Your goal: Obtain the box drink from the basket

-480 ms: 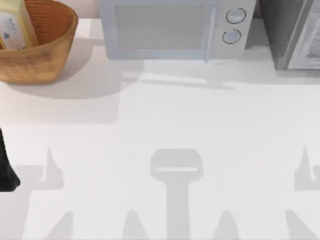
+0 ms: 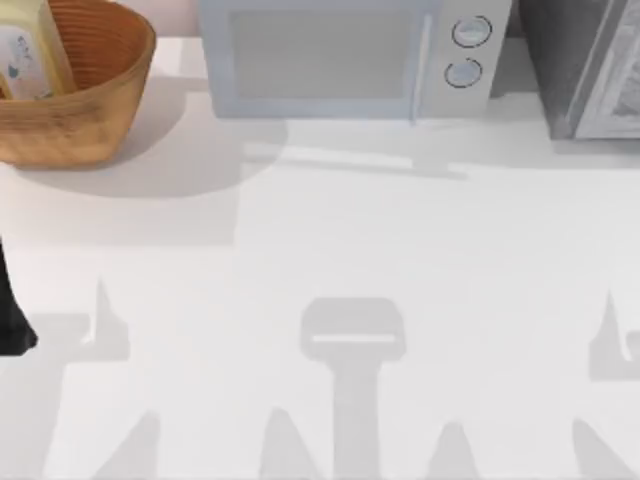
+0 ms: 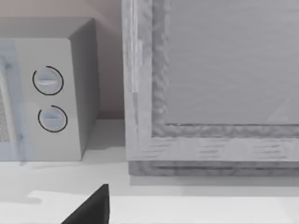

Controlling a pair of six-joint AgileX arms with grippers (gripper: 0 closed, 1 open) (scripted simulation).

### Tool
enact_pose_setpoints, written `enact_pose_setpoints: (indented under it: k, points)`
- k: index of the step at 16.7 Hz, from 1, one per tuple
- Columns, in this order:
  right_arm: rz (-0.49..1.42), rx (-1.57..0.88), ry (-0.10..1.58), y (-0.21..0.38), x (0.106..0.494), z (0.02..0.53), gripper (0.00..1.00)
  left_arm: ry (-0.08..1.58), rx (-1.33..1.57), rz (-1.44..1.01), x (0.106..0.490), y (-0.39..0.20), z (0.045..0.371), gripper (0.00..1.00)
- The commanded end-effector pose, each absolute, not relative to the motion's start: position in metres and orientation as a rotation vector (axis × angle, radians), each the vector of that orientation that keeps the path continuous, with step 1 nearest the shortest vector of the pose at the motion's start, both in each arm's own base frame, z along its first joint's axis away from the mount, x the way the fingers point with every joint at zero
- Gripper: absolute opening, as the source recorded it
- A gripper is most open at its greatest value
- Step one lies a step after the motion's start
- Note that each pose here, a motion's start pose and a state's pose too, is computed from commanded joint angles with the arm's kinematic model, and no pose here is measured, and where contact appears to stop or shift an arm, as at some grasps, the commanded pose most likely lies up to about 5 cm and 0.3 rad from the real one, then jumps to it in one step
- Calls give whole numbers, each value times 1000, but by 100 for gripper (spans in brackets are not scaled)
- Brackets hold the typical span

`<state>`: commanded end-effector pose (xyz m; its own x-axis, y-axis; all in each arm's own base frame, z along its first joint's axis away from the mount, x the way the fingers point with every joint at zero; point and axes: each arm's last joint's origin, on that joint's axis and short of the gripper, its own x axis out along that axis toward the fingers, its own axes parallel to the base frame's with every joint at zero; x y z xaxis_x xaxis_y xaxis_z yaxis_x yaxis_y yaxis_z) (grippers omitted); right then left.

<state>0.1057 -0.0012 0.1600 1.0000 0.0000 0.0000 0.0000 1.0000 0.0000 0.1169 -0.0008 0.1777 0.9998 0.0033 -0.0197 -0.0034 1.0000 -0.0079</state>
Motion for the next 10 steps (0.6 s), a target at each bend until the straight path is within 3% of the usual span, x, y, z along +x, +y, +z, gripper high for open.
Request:
enact_pose_setpoints:
  k: [5, 10]
  points:
    - [0, 0, 0, -1, 106, 160, 100, -25, -8, 0, 152, 0, 220, 100]
    - [0, 0, 0, -1, 106, 160, 100, -64, -4, -5, 222, 3, 247, 100]
